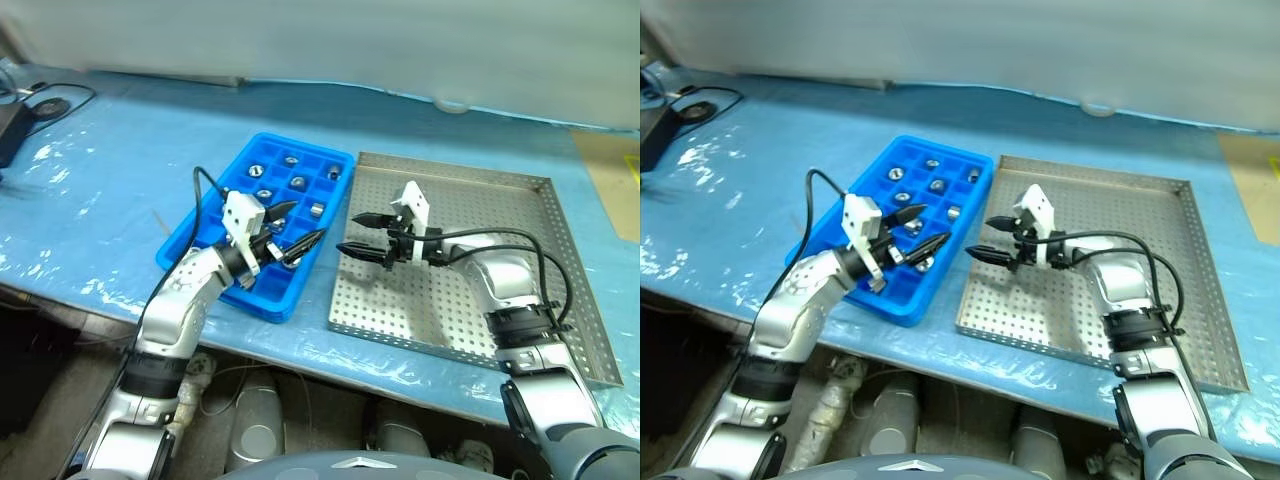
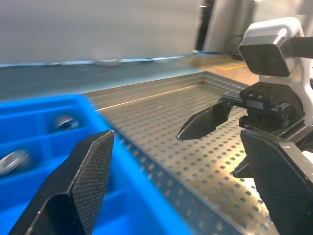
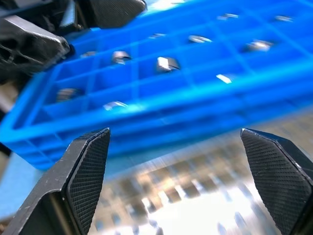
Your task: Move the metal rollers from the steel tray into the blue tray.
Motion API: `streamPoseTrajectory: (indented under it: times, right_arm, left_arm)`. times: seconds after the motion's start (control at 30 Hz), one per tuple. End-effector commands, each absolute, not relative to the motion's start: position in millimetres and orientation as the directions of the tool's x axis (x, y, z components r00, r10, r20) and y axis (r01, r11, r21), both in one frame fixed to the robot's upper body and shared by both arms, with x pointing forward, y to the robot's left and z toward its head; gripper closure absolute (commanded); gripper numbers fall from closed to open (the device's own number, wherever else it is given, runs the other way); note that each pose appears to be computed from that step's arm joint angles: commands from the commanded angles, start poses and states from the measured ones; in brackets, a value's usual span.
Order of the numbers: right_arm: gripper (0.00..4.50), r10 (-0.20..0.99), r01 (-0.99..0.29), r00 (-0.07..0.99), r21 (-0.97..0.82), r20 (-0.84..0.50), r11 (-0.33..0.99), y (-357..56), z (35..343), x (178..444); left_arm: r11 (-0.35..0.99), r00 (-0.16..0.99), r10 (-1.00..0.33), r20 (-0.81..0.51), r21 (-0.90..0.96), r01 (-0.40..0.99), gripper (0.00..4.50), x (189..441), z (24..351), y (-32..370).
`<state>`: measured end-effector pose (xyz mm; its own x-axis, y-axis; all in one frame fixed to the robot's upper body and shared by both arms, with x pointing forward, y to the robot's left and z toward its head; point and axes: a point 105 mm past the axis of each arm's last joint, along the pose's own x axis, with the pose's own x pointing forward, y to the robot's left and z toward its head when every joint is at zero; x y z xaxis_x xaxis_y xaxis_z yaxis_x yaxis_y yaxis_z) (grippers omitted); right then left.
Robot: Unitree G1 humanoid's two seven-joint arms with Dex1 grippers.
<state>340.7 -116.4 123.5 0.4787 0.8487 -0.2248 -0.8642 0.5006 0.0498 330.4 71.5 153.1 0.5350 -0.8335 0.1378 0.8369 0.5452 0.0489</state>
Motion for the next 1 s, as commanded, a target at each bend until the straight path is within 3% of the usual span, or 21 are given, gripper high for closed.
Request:
streamPoseTrajectory:
  times: [0.03, 0.23, 0.33, 0.47, 1.0]
  right_arm:
    - [0.02, 0.834, -0.843, 0.529, 0.011, -0.156, 0.537, -122.2, 144.9, 337.2]
    - [0.00, 0.769, -0.775, 0.624, 0.014, -0.137, 0.631, -141.6, 148.2, 334.4]
    - [0.00, 0.741, -0.747, 0.658, 0.010, -0.130, 0.665, -147.9, 150.0, 336.1]
    - [0.00, 0.738, -0.746, 0.659, 0.003, -0.143, 0.666, -146.6, 147.9, 336.9]
    - [0.00, 0.716, -0.728, 0.681, -0.032, -0.152, 0.685, -143.1, 148.5, 345.6]
  left_arm:
    - [0.468, 0.456, -0.878, 0.146, 0.063, 0.882, 0.15, 328.8, 154.1, 60.3]
    - [0.398, 0.386, -0.904, 0.183, 0.031, 0.917, 0.08, 331.0, 156.7, 47.2]
    - [0.430, 0.413, -0.894, 0.175, 0.067, 0.901, 0.08, 339.0, 155.2, 45.8]
    - [0.483, 0.466, -0.870, 0.165, 0.088, 0.871, 0.08, 347.9, 150.3, 50.2]
    - [0.453, 0.440, -0.888, 0.134, 0.090, 0.887, 0.08, 338.1, 137.4, 42.5]
